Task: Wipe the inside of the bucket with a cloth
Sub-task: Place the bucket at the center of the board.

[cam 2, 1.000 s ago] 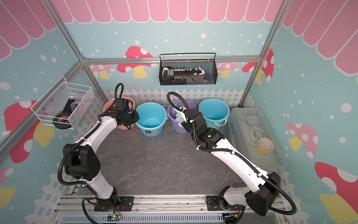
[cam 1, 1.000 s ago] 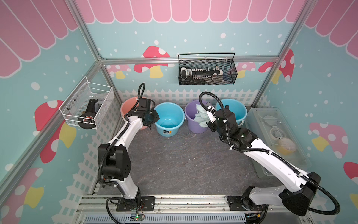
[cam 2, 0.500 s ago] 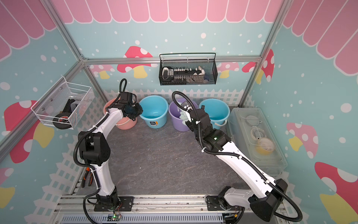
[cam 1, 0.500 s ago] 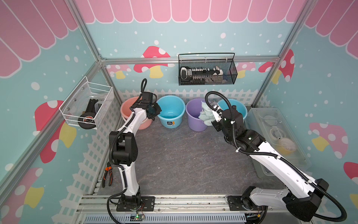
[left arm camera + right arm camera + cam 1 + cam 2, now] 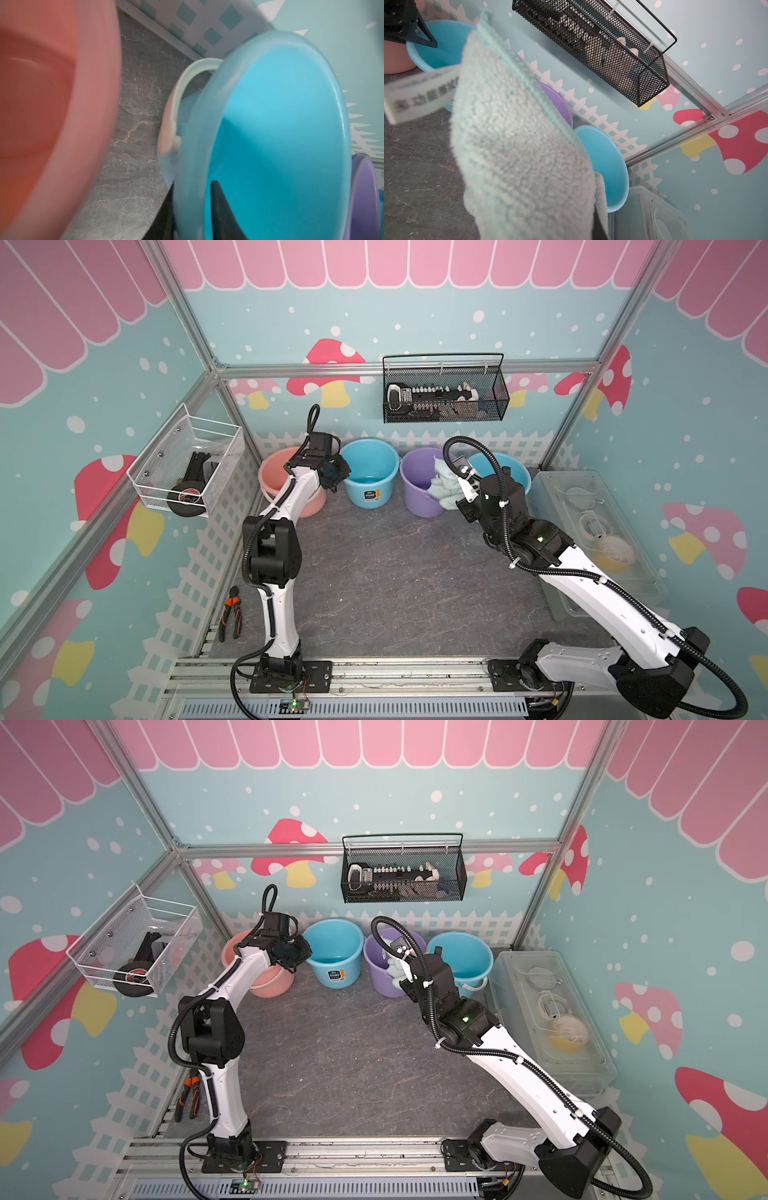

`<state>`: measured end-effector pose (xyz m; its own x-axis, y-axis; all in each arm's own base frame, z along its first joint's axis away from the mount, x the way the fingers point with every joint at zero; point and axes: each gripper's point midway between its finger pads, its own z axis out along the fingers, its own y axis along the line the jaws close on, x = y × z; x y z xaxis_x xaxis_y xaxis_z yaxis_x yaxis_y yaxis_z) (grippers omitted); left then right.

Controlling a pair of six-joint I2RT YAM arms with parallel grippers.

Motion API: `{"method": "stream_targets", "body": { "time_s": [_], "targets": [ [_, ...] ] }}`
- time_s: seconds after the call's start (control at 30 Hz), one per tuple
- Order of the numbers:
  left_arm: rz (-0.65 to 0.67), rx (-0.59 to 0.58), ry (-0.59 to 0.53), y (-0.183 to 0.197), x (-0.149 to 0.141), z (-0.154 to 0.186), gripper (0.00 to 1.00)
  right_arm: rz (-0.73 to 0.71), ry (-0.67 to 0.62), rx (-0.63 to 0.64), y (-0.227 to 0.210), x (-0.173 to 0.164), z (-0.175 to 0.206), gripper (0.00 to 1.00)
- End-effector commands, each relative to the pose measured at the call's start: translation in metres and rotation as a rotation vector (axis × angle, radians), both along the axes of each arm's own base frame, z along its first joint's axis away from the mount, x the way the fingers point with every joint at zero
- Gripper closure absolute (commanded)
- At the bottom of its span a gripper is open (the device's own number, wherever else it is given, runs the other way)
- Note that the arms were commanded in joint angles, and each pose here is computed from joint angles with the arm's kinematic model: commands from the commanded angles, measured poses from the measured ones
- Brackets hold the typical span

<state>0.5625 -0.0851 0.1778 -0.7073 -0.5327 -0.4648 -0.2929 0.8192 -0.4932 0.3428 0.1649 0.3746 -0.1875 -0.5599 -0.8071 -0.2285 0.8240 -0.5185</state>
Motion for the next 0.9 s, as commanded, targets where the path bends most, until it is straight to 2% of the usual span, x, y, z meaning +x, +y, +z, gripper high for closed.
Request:
{"method": "stream_targets", "body": {
  "time_s": [0.0,0.43,0.53,0.7,0.87],
  "targets": [
    [-0.01,0.003,-0.017,-0.002,-0.01,0.02,0.85,-0.008,-0.015,0.013,-0.005,-0.002,0.005,1.0],
    [-0.008,-0.009,0.01,0.008,-0.04,0.039,0.85,0.004,-0.012,0.022,-0.003,-0.003,0.005,1.0],
    [-0.033,-0.04,0.028,0.002,-0.043,0.038,0.75,0.009,-0.01,0.022,-0.002,-0.003,0.004,1.0],
    [-0.054,-0.049,0.061,-0.002,-0.049,0.032,0.7,0.013,-0.01,0.028,-0.001,-0.003,0.004,1.0],
    [-0.043,0.012,0.051,0.01,-0.06,0.042,0.64,0.014,-0.011,0.027,-0.001,-0.003,0.004,1.0]
  ]
}}
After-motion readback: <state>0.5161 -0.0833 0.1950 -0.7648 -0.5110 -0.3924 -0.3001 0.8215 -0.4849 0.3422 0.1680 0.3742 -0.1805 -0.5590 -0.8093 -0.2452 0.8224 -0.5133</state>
